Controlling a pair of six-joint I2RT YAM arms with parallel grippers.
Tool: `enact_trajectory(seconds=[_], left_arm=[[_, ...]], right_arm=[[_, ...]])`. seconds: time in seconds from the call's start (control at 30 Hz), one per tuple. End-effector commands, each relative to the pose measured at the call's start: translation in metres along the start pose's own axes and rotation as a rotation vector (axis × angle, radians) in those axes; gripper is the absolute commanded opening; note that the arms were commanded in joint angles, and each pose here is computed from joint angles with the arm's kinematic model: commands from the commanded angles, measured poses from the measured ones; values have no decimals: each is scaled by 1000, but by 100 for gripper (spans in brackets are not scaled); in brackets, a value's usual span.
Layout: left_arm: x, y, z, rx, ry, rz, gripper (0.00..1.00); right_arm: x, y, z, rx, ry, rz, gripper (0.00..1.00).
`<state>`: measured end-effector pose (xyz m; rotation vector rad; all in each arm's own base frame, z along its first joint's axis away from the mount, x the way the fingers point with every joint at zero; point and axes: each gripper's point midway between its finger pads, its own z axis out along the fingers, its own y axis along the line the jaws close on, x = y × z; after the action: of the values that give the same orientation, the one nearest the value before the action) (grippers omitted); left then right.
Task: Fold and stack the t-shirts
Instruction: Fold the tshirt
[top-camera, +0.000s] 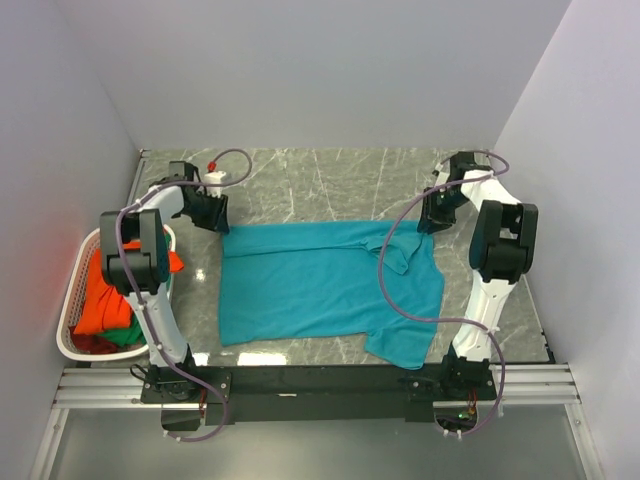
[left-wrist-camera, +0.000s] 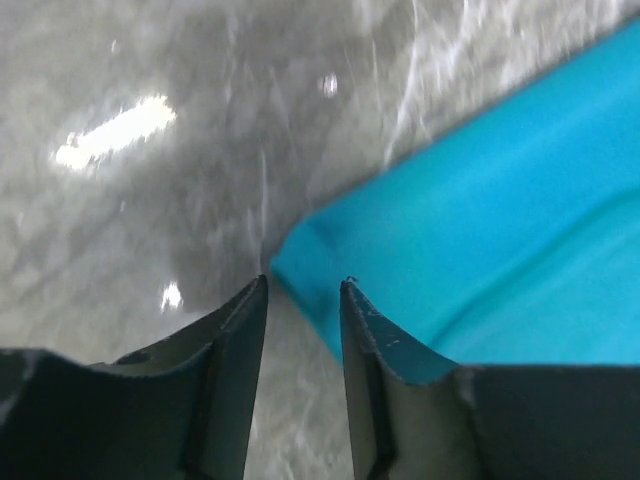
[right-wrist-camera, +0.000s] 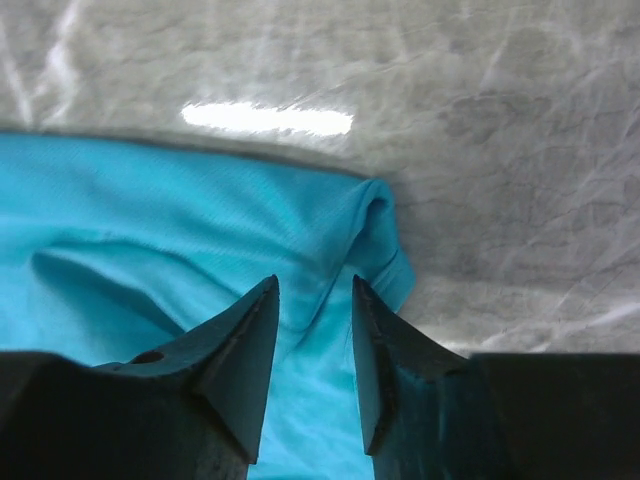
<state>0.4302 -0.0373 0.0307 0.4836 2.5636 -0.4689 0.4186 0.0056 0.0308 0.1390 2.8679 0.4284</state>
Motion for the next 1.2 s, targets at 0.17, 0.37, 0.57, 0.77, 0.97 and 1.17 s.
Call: enact_trajectory(seconds=[0.17, 0.37, 0.57, 0.77, 0.97, 1.17], left_arm=[[-16, -22, -45, 30, -85, 96, 36], [-9, -47, -27, 96, -26, 111, 31], [3, -57, -8, 102, 51, 93, 29], [4, -62, -6, 113, 44, 101, 31], [9, -63, -3, 118, 56, 97, 30], [10, -64, -2, 123, 54, 93, 30]], right_arm=[[-16, 45, -68, -68, -148, -209, 44], [-2, 86, -40, -87, -70, -332, 29], [17, 94, -5, -63, 44, -391, 26], [44, 117, 3, -135, 131, -457, 26], [74, 132, 1, -181, 209, -502, 26], [98, 133, 7, -175, 264, -530, 27]])
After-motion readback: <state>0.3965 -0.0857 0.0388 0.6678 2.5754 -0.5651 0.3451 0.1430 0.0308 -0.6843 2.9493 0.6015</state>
